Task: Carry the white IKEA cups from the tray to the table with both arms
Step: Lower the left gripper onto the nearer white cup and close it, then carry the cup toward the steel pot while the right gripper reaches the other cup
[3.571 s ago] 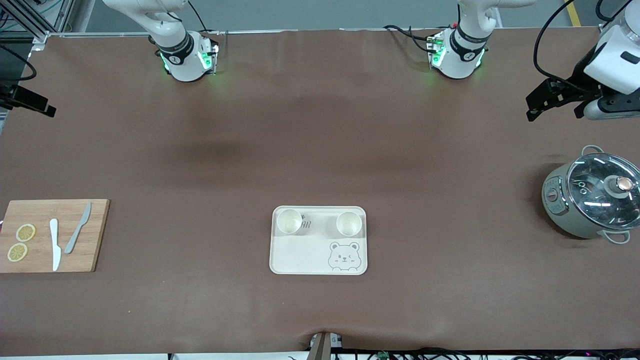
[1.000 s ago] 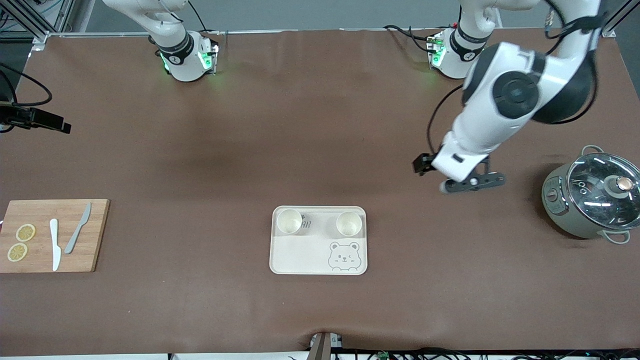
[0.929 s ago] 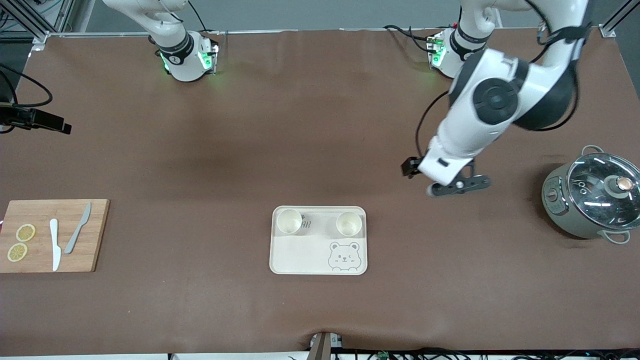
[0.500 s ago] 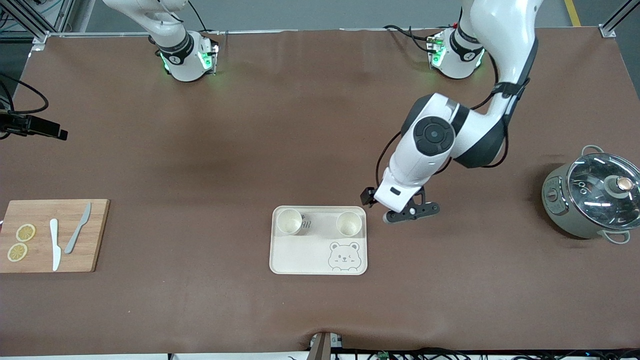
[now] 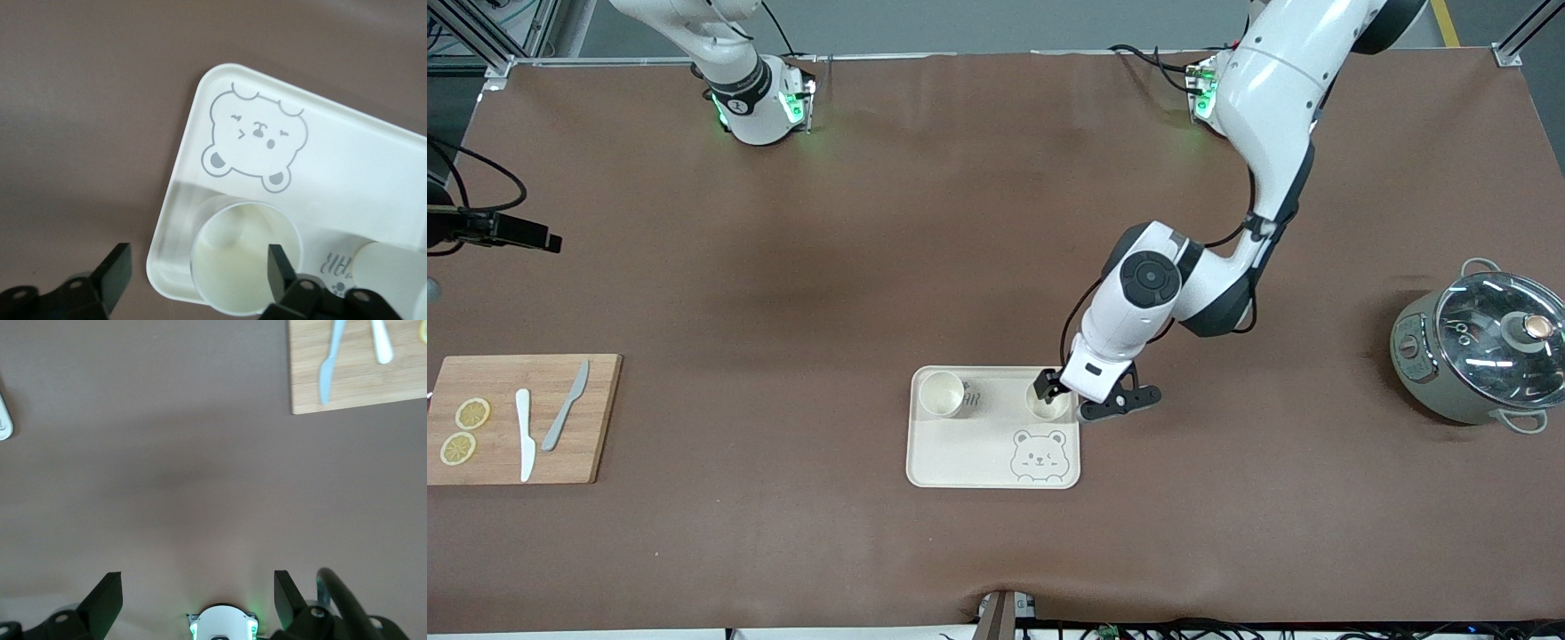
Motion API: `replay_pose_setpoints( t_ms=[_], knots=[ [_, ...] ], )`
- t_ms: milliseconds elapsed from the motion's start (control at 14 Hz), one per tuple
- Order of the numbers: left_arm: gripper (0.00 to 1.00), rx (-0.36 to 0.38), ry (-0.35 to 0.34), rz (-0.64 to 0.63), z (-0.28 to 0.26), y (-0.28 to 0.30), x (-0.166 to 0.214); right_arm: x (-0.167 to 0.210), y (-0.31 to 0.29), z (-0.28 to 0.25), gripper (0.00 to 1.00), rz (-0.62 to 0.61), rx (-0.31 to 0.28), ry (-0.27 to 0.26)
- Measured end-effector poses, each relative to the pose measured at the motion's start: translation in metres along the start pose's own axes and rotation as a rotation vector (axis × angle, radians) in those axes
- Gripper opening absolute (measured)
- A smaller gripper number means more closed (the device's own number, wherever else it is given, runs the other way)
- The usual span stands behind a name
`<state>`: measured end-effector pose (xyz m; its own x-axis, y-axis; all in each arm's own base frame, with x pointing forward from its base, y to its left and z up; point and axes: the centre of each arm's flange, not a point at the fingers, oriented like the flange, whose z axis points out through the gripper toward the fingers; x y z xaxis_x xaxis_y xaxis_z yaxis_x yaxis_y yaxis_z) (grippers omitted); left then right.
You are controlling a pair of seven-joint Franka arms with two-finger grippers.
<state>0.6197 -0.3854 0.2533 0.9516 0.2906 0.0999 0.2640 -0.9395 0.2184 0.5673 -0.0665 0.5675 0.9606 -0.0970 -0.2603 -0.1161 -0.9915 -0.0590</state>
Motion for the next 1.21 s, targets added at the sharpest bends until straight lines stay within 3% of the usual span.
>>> replay_pose_setpoints(
  t_ms=[71,143,214,357,500,643,714,929,1071,1214],
  knots=[
    [0.80,0.005,-0.005,-0.002,0.007,-0.003,-0.001,0.004,-0.006,0.005,1.00,-0.009,-0.001,-0.006],
    [0.80,0.010,-0.010,-0.004,0.012,-0.005,-0.001,0.011,-0.008,0.013,1.00,-0.013,-0.001,-0.014],
    [0.74,0.014,-0.013,-0.004,0.014,-0.006,-0.002,0.024,-0.008,0.026,1.00,-0.012,-0.001,-0.020],
    [0.48,0.020,-0.019,-0.003,0.018,-0.008,-0.004,0.058,-0.007,0.064,1.00,-0.007,-0.004,-0.031],
    [0.30,0.026,-0.022,0.008,0.020,-0.009,-0.006,0.086,-0.012,0.100,1.00,-0.011,-0.008,-0.043],
    [0.08,0.025,-0.020,0.022,0.020,-0.008,-0.006,0.105,-0.028,0.120,1.00,-0.025,-0.017,-0.014],
    [0.03,0.027,-0.014,0.036,0.018,-0.008,-0.005,0.110,-0.039,0.126,1.00,-0.030,-0.017,-0.005],
    [0.03,0.045,0.019,0.074,0.004,-0.008,0.004,0.115,-0.092,0.148,1.00,-0.049,0.032,-0.026],
    [0.03,0.051,0.036,0.072,-0.024,-0.010,0.018,0.118,-0.132,0.163,1.00,0.028,0.109,-0.033],
    [0.03,0.057,0.060,0.067,-0.063,-0.019,0.039,0.123,-0.172,0.182,1.00,0.112,0.147,-0.026]
  ],
)
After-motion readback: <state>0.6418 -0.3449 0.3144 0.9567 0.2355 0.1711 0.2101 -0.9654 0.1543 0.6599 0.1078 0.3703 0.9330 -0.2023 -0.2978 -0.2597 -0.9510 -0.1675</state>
